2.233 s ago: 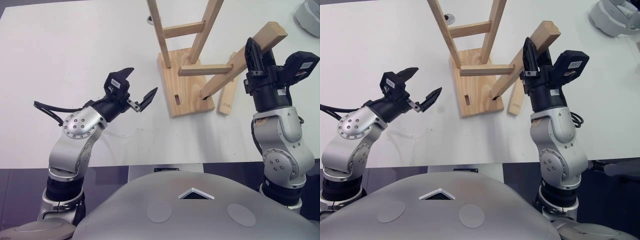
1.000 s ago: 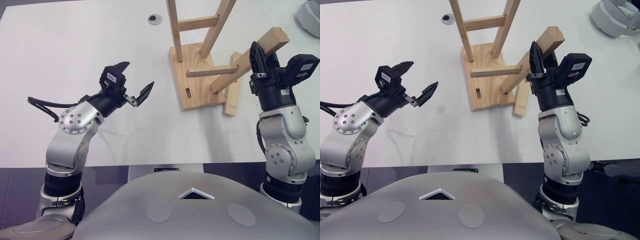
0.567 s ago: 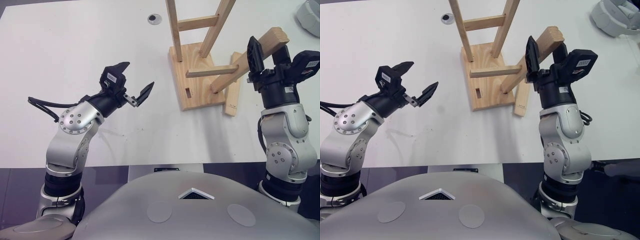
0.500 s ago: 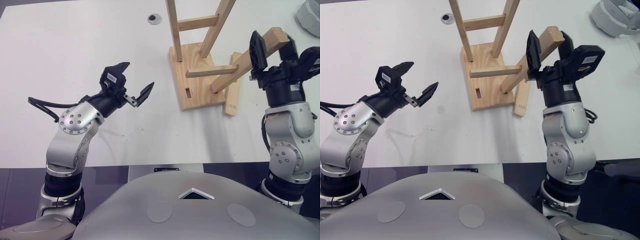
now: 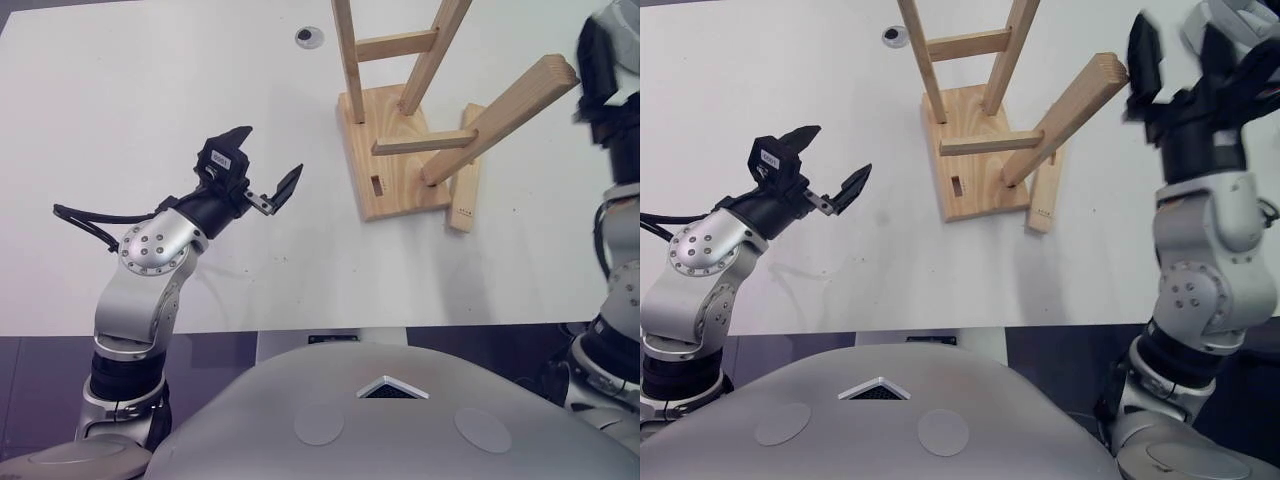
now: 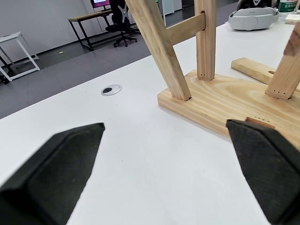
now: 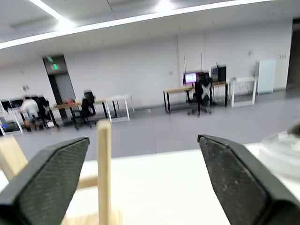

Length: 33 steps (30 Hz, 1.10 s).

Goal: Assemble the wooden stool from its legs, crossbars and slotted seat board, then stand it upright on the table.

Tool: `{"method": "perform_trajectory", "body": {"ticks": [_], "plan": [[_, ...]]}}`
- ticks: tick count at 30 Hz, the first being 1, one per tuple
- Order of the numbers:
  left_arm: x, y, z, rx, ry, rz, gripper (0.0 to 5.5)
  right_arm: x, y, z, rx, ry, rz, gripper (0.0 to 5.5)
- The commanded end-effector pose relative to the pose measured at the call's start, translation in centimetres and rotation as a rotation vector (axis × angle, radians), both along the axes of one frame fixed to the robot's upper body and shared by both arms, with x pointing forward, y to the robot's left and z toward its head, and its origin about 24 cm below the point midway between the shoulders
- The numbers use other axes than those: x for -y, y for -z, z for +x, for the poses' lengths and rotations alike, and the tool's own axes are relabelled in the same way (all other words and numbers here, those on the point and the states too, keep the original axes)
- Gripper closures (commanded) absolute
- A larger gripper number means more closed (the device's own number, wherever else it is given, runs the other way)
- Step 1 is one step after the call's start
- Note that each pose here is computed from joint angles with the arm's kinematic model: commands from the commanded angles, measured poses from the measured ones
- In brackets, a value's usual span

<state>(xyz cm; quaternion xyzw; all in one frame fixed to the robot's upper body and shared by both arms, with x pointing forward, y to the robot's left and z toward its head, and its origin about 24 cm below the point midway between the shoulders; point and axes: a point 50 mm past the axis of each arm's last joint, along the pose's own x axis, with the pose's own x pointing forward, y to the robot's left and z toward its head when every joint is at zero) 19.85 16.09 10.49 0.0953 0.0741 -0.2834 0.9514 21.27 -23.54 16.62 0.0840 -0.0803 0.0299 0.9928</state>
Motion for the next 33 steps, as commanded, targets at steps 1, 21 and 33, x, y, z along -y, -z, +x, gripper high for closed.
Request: {"method": "perform_trajectory", "body": {"ticks": [1, 21, 33], "plan": [[-0.4, -0.4, 0.5, 0.034, -0.029, 0.016, 0.71, 0.3, 3.6, -0.7, -0.153, 0.052, 0.029, 1.17], [0.0, -0.1, 0.7, 0.043, -0.04, 0.011, 0.71, -1.0, 8.3, -0.5, -0.453, -0.01, -0.077, 1.17], [0.2, 0.0, 0.9, 0.049, -0.025, 0.035, 0.71, -1.4, 11.0, -1.6, -0.773, 0.035, -0.237, 1.17]]}}
